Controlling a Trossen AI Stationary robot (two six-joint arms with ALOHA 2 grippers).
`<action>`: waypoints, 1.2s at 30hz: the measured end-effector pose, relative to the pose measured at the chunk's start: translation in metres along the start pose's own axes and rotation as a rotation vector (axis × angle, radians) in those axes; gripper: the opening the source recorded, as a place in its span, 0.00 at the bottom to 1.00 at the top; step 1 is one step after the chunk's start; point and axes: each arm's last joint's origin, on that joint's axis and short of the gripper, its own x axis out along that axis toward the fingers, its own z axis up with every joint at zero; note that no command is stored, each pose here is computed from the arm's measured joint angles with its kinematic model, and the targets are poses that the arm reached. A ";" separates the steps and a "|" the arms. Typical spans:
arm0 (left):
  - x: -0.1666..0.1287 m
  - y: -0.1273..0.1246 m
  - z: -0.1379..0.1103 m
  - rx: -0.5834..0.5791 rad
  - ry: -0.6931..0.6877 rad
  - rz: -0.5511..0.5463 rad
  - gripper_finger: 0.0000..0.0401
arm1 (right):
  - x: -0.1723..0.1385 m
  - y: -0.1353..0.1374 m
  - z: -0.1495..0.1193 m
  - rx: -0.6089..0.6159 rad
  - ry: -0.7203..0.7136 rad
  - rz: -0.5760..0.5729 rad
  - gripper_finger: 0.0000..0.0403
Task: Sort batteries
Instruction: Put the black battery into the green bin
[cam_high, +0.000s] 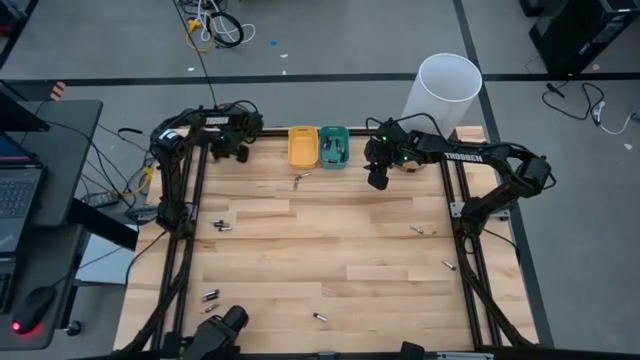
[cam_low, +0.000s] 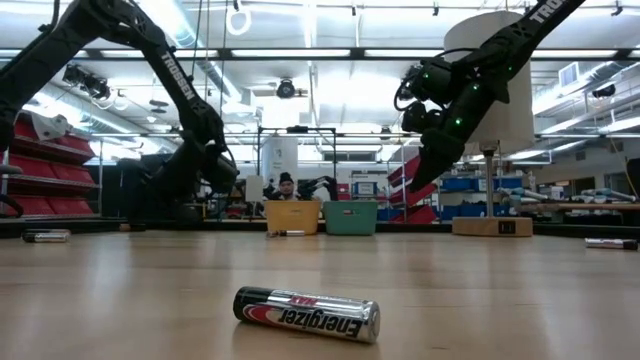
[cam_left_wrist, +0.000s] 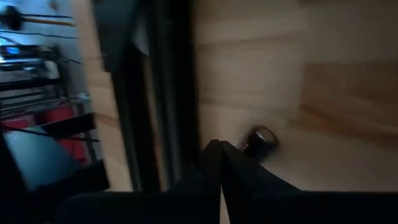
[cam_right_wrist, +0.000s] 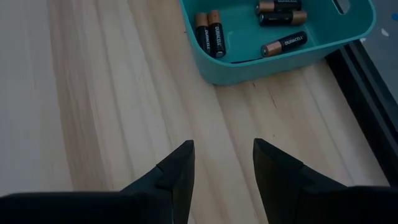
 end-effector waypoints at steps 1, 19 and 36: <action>0.000 -0.001 0.000 0.009 0.011 -0.023 0.03 | 0.000 0.000 0.000 0.000 0.000 0.000 0.37; -0.043 0.001 -0.016 0.211 -0.028 -0.165 0.03 | 0.000 0.000 0.000 0.000 0.000 0.000 0.37; -0.065 0.001 -0.036 0.513 0.017 -0.555 0.11 | 0.000 0.001 -0.002 0.004 0.025 0.007 0.37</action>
